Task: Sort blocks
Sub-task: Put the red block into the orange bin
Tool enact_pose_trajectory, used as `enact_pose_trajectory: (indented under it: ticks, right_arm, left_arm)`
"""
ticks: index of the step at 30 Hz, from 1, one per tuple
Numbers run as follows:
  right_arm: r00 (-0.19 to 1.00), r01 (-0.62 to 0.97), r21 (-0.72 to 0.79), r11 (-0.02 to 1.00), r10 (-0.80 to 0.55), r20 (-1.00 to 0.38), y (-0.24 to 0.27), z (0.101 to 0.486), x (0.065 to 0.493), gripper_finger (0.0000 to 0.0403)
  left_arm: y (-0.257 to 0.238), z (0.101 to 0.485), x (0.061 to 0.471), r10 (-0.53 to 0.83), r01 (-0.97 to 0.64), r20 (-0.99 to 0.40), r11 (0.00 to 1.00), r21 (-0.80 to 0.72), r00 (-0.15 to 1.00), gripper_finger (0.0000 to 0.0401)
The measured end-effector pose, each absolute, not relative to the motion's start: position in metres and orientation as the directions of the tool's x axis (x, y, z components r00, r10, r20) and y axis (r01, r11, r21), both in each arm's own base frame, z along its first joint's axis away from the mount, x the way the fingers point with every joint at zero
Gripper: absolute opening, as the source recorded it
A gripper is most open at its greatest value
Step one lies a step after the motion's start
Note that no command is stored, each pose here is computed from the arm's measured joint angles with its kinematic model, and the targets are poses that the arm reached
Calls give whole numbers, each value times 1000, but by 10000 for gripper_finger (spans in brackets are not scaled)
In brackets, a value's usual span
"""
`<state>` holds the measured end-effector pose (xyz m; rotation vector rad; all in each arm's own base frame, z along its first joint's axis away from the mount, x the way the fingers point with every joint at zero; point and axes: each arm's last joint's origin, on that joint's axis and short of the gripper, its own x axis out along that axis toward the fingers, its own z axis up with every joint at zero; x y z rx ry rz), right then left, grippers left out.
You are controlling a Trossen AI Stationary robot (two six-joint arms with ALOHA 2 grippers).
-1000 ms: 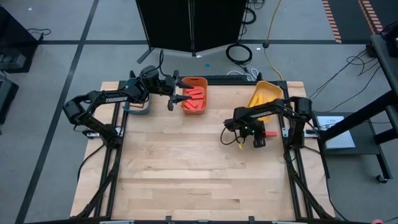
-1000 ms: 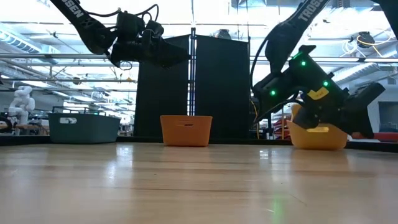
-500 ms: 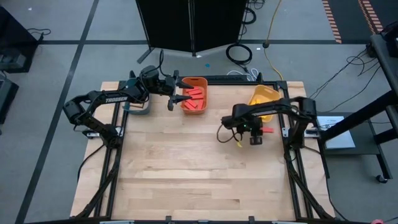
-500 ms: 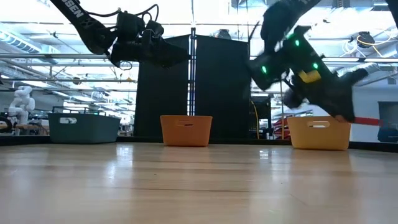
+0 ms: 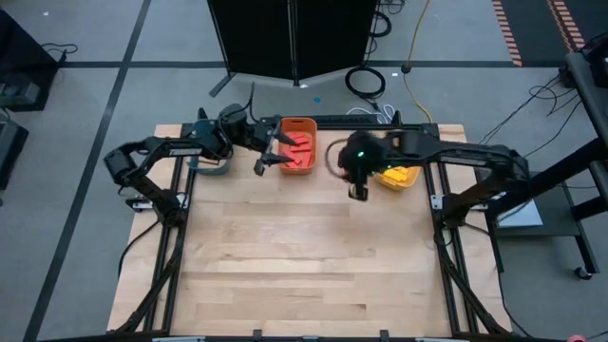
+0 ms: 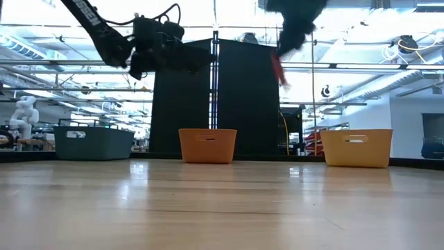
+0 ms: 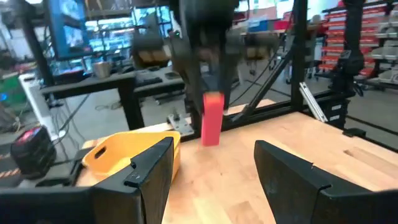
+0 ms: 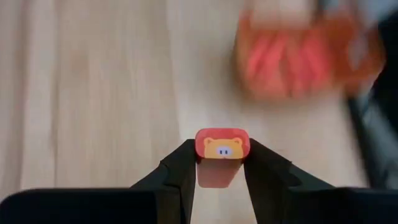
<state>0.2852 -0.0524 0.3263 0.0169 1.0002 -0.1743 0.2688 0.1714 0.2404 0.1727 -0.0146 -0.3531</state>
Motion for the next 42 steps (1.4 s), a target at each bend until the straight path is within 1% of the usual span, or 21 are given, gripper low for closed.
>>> enact_pose_trajectory:
  ticks: [2, 4, 7, 12, 17, 20, 23, 26, 28, 34, 38, 42]
  right_arm:
    - [667, 150, -67, 986, -151, -729, -52, 345, 287, 101]
    - [764, 148, -73, 986, -161, -625, -52, 359, 291, 101]
    - [825, 143, -95, 985, -171, -538, -53, 366, 299, 101]
    - [829, 119, -141, 983, -176, -531, -57, 354, 316, 101]
    - [837, 90, -184, 979, -174, -518, -59, 344, 331, 101]
    - [829, 87, -188, 978, -176, -530, -60, 341, 334, 101]
    - [833, 88, -190, 978, -177, -524, -60, 341, 335, 101]
    - [844, 124, -190, 974, -204, -495, -61, 344, 336, 101]
    - [850, 133, -186, 973, -209, -483, -62, 345, 337, 101]
    - [843, 161, -185, 969, -233, -485, -62, 345, 336, 101]
    - [839, 161, -183, 970, -232, -493, -62, 344, 336, 101]
    - [838, 161, -183, 970, -232, -494, -62, 344, 336, 101]
  left_arm:
    - [168, 235, 277, -367, 361, 2, 915, 182, 930, 221]
    - [161, 232, 286, -396, 383, 33, 903, 196, 917, 221]
    - [151, 233, 299, -415, 392, 78, 897, 205, 907, 221]
    - [139, 238, 309, -399, 377, 91, 905, 197, 912, 221]
    - [134, 237, 314, -297, 276, 101, 944, 178, 950, 221]
    - [133, 235, 315, -274, 257, 86, 952, 167, 958, 221]
    - [134, 235, 315, -272, 255, 85, 952, 167, 959, 221]
    - [135, 234, 315, -265, 249, 77, 954, 167, 961, 221]
    - [135, 233, 315, -262, 245, 66, 950, 192, 963, 221]
    - [135, 231, 315, -262, 246, 50, 945, 214, 964, 220]
    - [135, 231, 315, -262, 246, 50, 945, 215, 964, 201]
    - [135, 231, 315, -262, 245, 54, 945, 218, 964, 164]
